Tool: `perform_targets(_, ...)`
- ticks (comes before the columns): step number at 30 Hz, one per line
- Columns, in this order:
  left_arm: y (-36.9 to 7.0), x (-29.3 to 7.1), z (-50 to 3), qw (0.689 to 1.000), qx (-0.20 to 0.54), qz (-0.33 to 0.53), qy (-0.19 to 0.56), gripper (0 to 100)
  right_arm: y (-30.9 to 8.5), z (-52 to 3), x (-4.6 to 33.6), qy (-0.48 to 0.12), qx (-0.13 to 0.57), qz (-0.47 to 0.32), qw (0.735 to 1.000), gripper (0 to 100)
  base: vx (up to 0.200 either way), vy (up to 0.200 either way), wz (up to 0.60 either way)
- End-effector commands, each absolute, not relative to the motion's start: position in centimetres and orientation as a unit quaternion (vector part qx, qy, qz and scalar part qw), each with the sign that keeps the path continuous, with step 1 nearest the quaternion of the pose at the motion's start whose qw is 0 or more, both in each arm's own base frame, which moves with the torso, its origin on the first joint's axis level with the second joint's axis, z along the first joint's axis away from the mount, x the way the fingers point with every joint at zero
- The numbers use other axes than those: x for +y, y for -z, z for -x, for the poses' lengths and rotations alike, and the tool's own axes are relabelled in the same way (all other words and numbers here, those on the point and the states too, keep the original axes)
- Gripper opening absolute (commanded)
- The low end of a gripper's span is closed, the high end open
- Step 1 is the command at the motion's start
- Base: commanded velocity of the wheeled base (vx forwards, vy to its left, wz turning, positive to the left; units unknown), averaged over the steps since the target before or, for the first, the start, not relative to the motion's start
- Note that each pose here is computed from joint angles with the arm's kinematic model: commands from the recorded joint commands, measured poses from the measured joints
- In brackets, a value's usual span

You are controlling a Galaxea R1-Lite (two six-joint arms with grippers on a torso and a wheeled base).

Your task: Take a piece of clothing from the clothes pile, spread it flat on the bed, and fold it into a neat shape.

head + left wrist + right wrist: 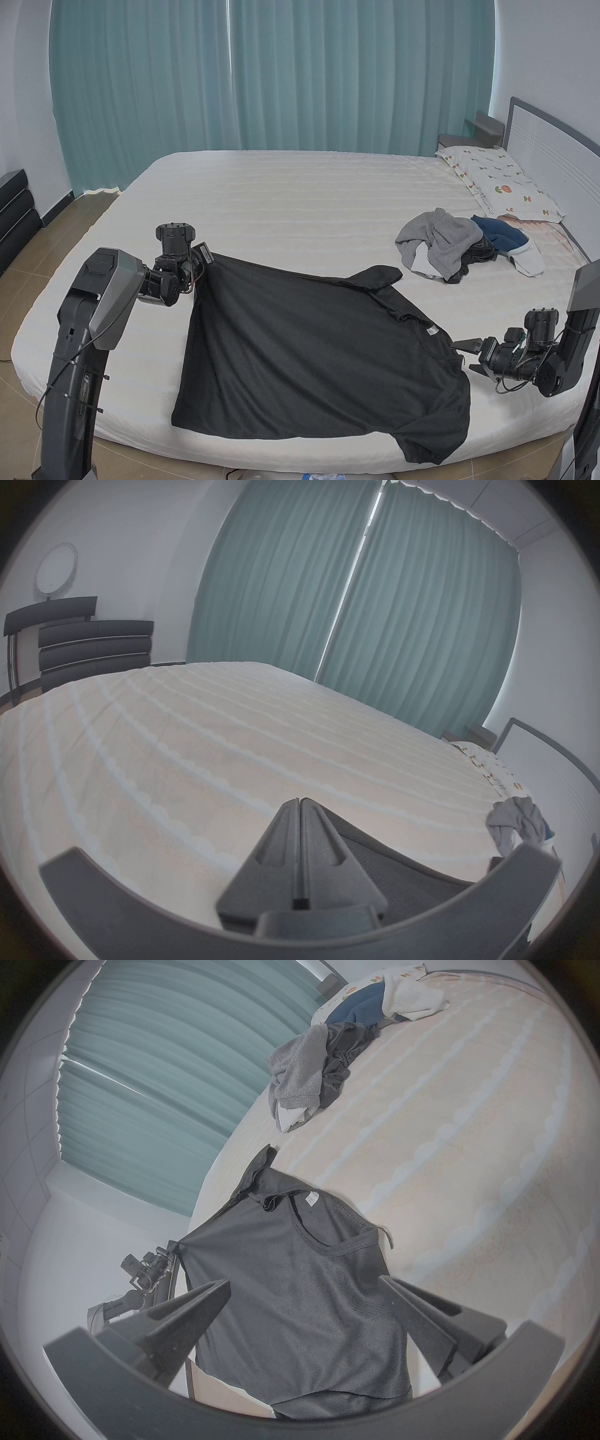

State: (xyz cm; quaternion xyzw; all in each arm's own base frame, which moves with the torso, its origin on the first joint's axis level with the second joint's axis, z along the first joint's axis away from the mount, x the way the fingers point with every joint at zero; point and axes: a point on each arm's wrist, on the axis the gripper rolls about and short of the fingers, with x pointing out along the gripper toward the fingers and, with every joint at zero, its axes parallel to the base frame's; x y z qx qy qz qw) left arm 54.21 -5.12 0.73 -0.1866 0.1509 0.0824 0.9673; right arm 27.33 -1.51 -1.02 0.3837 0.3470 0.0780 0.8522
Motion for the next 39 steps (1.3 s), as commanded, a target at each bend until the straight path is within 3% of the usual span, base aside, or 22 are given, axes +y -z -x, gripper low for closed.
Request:
perform_targets(1, 1.5, -5.1, -54.2, 0.963, 0.176, 0.182, -0.088, 100, 1.1, -27.4, -1.5, -0.078, 0.347, -0.384, 0.852, 100, 0.000, 0.000, 0.00)
perform_targets(9, 1.6, -4.7, -53.7, 0.954, 0.194, 0.204, -0.102, 100, 0.6, -27.8, -1.5, -0.085, 0.329, -0.380, 0.860, 100, 0.000, 0.000, 0.00)
perform_targets(19, -4.2, -4.2, -47.8, 0.933, 0.241, 0.261, -0.064, 100, -1.0, -32.0, 2.3, -0.087, 0.267, -0.343, 0.896, 100, 0.000, 0.000, 0.00)
perform_targets(26, -4.2, -4.0, -44.4, 0.914, 0.259, 0.303, -0.079, 100, -0.3, -35.5, 7.0, -0.106, 0.292, -0.346, 0.885, 100, 0.000, 0.000, 0.00)
perform_targets(39, 0.3, -4.3, -37.0, 0.870, 0.297, 0.381, -0.096, 100, 2.7, -41.0, 12.1, -0.073, 0.338, -0.363, 0.865, 100, 0.000, 0.000, 0.00)
